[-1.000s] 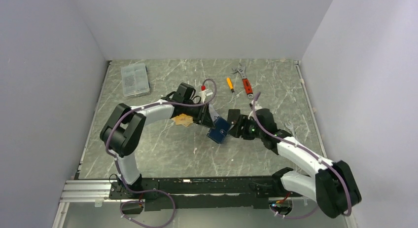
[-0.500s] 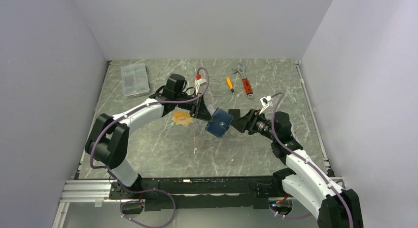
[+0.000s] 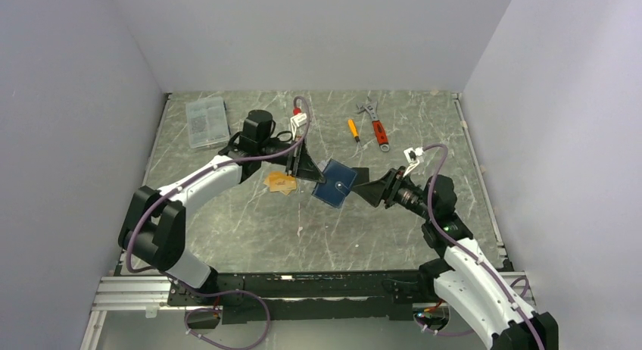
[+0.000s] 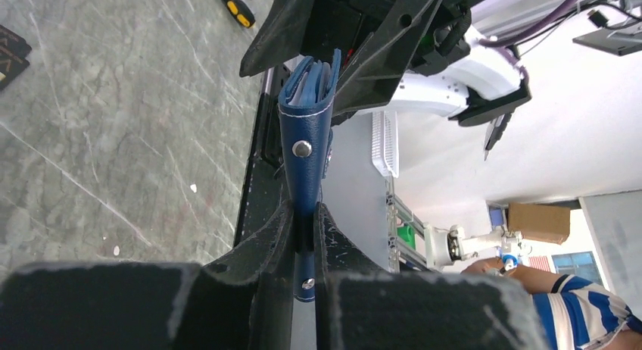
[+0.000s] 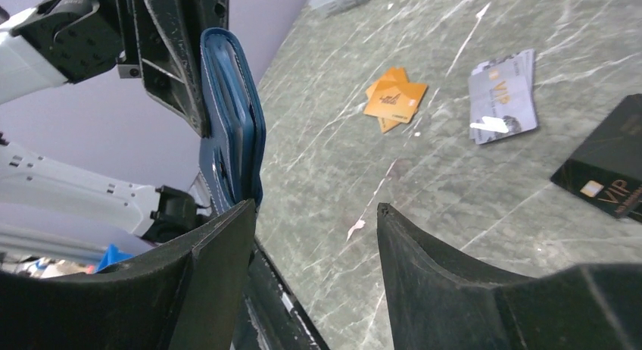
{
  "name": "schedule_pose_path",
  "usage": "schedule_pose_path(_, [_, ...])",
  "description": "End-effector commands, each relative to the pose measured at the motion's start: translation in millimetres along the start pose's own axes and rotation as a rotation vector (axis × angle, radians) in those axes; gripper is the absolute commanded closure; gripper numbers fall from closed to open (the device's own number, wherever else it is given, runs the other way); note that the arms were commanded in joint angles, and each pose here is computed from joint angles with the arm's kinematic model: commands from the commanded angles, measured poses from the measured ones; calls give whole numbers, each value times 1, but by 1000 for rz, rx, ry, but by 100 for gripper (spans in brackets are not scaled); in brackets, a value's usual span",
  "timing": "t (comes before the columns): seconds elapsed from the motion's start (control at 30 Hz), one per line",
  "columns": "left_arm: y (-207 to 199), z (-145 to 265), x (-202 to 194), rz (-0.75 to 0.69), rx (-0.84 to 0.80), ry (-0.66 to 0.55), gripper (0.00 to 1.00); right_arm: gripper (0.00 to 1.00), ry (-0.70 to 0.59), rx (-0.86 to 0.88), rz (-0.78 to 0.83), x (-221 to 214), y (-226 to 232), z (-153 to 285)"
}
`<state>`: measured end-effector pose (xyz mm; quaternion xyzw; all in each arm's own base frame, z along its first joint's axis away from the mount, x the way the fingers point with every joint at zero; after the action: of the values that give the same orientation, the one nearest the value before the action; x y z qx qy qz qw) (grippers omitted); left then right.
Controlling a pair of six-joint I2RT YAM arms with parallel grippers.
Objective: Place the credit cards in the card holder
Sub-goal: Open the card holder at the center of the board.
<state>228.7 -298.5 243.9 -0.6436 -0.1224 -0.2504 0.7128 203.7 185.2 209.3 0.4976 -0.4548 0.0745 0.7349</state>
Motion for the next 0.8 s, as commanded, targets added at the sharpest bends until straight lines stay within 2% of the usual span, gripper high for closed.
schedule_pose_path(0.0, [-27,14,16,-97,-44,-58,100,36,-60,-83,59,21,2,10])
schedule_pose_path(0.17, [-29,17,15,-107,-44,-69,100,34,-126,-94,59,37,9,13])
schedule_pose_path(0.43, [-32,18,13,-118,-44,-74,100,32,-122,246,60,62,65,-4])
schedule_pose_path(0.77, [-36,18,14,-124,-67,-70,100,30,-64,236,31,66,50,-34])
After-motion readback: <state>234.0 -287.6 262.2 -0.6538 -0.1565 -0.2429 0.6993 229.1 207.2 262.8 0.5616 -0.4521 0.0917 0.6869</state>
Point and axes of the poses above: each gripper's point midway between its finger pads, its own z axis back along the fingers, its own y axis along the line the jaws close on, x = y × z, the point moved 2 cm from there along z, back along the fingers, and after that the axes turned 3 degrees about z, right-handed, at the moved point
